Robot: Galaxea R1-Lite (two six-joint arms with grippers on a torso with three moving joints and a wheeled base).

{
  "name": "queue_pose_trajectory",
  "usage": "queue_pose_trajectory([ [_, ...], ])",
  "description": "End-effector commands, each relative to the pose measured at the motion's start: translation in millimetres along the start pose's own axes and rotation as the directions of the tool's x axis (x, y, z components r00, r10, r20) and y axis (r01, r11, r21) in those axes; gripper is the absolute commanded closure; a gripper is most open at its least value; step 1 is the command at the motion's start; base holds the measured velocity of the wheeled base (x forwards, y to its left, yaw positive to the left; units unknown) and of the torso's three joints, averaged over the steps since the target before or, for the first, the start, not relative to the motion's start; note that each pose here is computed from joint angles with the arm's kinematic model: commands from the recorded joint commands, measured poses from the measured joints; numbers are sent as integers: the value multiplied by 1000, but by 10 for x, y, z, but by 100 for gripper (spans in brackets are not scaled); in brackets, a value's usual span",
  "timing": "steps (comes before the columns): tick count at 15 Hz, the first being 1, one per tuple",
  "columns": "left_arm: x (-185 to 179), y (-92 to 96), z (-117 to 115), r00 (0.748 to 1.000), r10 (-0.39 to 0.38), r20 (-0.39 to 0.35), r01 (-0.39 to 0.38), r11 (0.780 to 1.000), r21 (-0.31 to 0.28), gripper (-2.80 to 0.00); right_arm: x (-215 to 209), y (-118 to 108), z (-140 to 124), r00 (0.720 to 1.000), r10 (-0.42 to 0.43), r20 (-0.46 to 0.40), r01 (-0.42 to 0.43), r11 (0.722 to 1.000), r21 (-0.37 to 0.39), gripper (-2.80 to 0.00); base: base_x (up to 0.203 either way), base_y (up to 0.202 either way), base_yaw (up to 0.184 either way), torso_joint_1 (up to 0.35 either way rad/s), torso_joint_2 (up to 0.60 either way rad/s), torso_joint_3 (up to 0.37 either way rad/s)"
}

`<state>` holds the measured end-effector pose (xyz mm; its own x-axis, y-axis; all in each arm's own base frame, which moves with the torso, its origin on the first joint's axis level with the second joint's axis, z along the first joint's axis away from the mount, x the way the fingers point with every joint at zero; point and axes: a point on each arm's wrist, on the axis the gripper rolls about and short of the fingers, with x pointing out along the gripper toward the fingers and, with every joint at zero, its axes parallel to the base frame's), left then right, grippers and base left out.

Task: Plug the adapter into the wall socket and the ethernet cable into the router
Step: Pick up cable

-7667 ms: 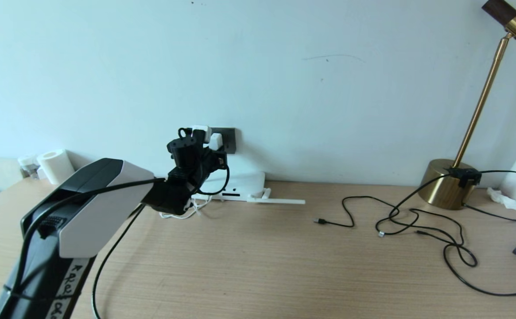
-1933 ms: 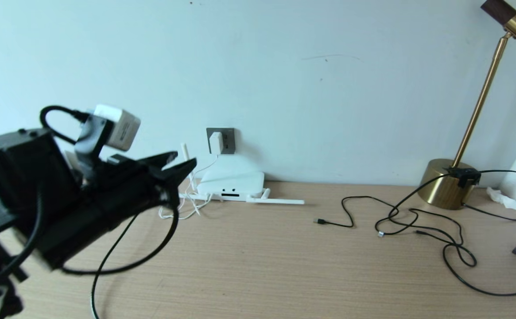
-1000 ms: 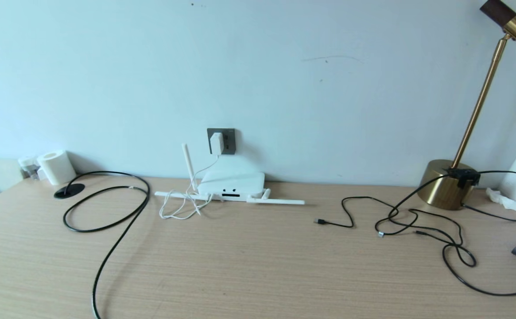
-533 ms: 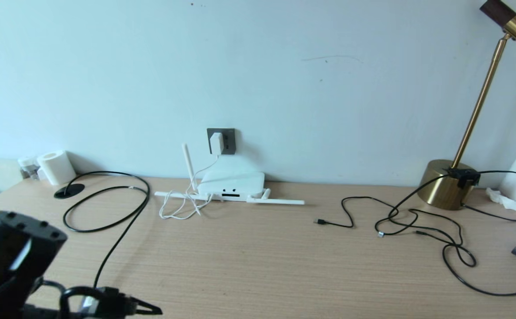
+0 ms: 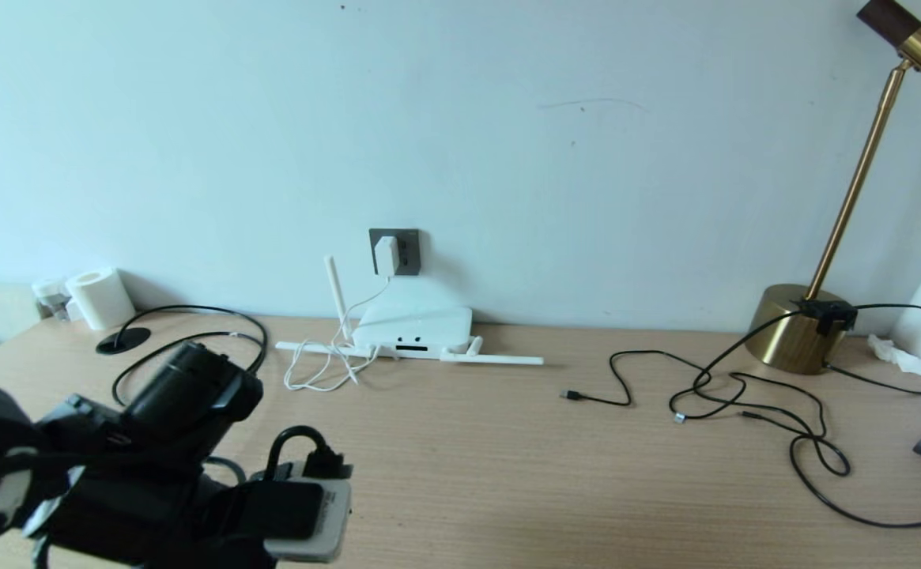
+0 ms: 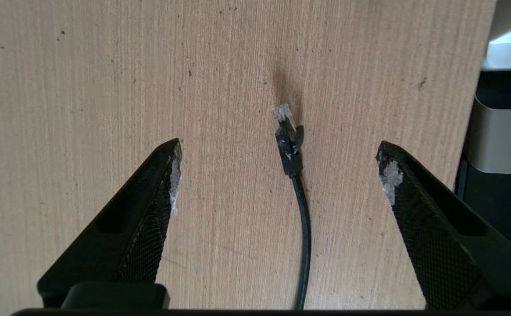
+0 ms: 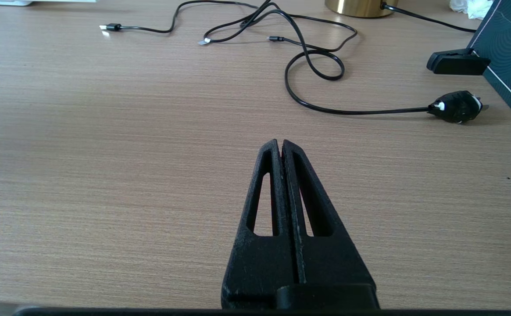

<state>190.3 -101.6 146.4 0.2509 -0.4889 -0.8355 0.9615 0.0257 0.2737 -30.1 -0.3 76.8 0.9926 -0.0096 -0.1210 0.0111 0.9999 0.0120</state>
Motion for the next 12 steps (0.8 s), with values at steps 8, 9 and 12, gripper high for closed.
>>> queue_pose_trajectory([
  [8, -12, -38, -67, 994, -107, 2, 106, 986, -125, -280, 1, 0, -1, 1000, 0, -3, 0, 1000, 0, 0, 0, 0, 0, 0, 0, 0],
  [9, -15, -45, -72, 992, -125, -8, 123, 984, -132, -280, 1, 0, -1, 1000, 0, -2, 0, 1000, 0, 0, 0, 0, 0, 0, 0, 0],
  [12, 9, -114, -121, 986, -162, -32, 156, 977, -149, -280, 0, 0, -1, 1000, 0, -2, 0, 1000, 0, 0, 0, 0, 0, 0, 0, 0],
])
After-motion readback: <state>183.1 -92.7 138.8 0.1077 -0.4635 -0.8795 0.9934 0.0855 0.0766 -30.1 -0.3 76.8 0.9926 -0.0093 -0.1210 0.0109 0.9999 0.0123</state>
